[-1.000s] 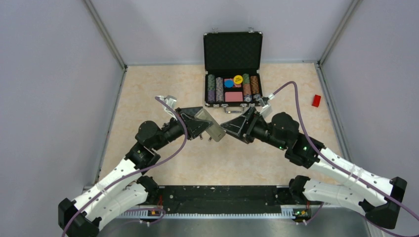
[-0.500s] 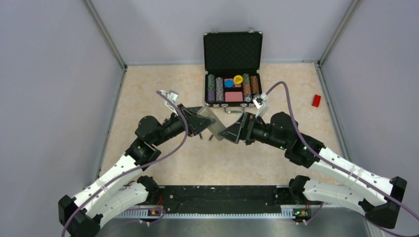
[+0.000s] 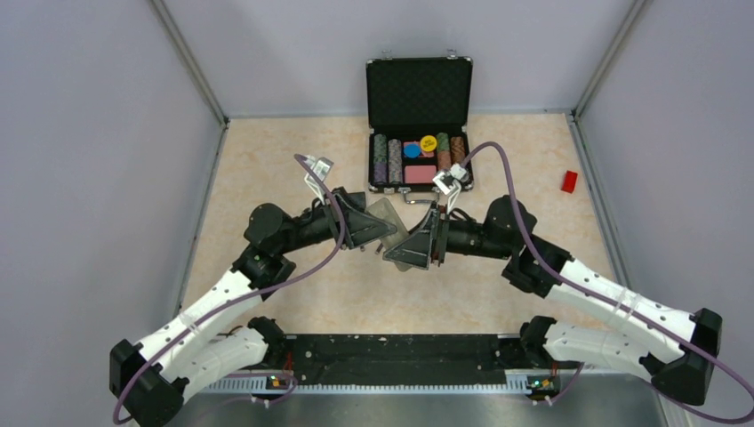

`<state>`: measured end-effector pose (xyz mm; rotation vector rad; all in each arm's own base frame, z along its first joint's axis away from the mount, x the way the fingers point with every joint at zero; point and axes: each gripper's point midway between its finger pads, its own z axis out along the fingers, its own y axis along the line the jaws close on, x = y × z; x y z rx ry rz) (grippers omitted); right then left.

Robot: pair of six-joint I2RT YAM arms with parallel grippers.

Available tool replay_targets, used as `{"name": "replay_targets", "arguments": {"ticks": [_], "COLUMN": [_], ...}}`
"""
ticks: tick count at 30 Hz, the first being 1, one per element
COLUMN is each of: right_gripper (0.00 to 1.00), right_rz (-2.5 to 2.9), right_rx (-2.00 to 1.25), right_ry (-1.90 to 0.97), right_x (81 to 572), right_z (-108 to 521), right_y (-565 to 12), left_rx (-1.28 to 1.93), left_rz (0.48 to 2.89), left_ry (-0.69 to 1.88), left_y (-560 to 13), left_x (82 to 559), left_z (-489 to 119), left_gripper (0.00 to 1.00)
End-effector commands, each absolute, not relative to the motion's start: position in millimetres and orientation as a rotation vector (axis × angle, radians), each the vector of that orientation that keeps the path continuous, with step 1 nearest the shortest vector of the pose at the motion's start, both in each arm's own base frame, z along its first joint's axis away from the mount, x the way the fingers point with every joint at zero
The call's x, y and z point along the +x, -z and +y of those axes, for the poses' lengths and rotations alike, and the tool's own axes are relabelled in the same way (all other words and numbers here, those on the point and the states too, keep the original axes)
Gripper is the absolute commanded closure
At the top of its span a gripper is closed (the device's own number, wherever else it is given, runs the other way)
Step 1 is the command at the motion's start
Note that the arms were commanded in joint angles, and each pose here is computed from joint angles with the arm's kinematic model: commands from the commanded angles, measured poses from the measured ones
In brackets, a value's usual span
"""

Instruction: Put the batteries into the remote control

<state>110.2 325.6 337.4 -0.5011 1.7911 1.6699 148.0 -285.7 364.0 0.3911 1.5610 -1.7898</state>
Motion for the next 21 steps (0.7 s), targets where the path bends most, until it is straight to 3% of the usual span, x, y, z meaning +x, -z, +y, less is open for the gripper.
{"name": "replay_targets", "arguments": {"ticks": [1,4,8,10,14,18,21], "right_gripper": [0.6,0.77,0.9,0.93,0.94,0.94,0.94], "right_rz": [1.697,1.7,1.698,1.699,1.697,1.7,1.704], "right_rx": [-0.599,-0.593,-0.587,-0.588,-0.602,-0.593,-0.593], "right_ry": [-1.752,-1.749,-1.755,-1.757,-1.767,-1.766,-1.769], "right_x": [97,98,98,97,96,97,98], "right_z": [329,329,329,329,330,330,332], "right_y": [-361,-361,-363,-362,-362,-362,-361], "left_rx": [0.443,0.441,0.42,0.402,0.359,0.343,0.343], "left_rz": [1.382,1.373,1.351,1.341,1.337,1.357,1.387], "left_ry": [1.838,1.838,1.834,1.835,1.838,1.839,1.837], "left_y": [-413,-417,-424,-427,-429,-425,-420], "left_x": [136,135,135,135,139,142,144], "left_z": [-278,-277,-274,-272,-270,-272,-275], "left_gripper": [1.0,0.95,0.64,0.53,0.41,0.44,0.58]}}
